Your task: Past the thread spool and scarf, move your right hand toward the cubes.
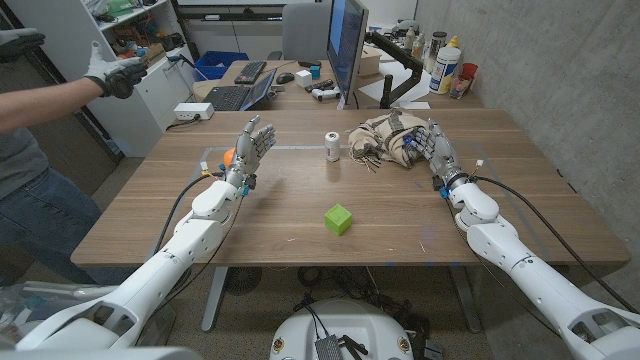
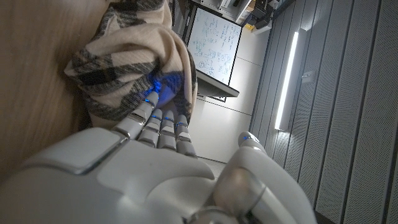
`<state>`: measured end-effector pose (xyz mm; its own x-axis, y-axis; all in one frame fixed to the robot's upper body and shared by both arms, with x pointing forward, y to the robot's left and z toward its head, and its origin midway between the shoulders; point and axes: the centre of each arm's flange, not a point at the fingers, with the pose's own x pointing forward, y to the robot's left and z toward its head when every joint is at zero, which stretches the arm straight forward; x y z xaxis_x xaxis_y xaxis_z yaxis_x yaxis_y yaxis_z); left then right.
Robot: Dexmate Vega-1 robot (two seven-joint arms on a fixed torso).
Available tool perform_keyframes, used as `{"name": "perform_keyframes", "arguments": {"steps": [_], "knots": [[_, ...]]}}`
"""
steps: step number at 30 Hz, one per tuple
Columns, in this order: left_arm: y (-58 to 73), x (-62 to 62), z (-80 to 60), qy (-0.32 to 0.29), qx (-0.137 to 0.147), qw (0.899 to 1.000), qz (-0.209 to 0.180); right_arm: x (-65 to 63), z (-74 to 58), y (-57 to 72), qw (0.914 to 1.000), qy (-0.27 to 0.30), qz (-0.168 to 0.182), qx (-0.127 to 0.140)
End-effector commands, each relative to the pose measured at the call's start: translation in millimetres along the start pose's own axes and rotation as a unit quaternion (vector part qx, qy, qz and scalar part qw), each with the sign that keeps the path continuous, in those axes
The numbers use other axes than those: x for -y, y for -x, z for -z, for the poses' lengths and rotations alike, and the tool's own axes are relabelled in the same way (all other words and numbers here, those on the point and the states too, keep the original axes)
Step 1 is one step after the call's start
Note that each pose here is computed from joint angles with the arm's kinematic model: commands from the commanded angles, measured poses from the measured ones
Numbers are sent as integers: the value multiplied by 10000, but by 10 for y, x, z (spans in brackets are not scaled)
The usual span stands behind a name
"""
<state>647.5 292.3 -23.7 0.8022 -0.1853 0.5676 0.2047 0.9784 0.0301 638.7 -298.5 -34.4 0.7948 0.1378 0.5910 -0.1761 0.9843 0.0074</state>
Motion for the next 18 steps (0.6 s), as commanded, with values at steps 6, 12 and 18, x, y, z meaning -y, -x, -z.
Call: {"name": "perform_keyframes", "arguments": {"steps": [6,12,18], "knots": [[-35,-7,12,1,-44,10000,42,49,9,109,10000,38,61,-30],[-55,-17,10,-8,-58,10000,54,79,9,151,9999,54,101,-36],[-71,-25,-1,-22,-60,10000,60,103,10,210,9999,19,116,-39]]}}
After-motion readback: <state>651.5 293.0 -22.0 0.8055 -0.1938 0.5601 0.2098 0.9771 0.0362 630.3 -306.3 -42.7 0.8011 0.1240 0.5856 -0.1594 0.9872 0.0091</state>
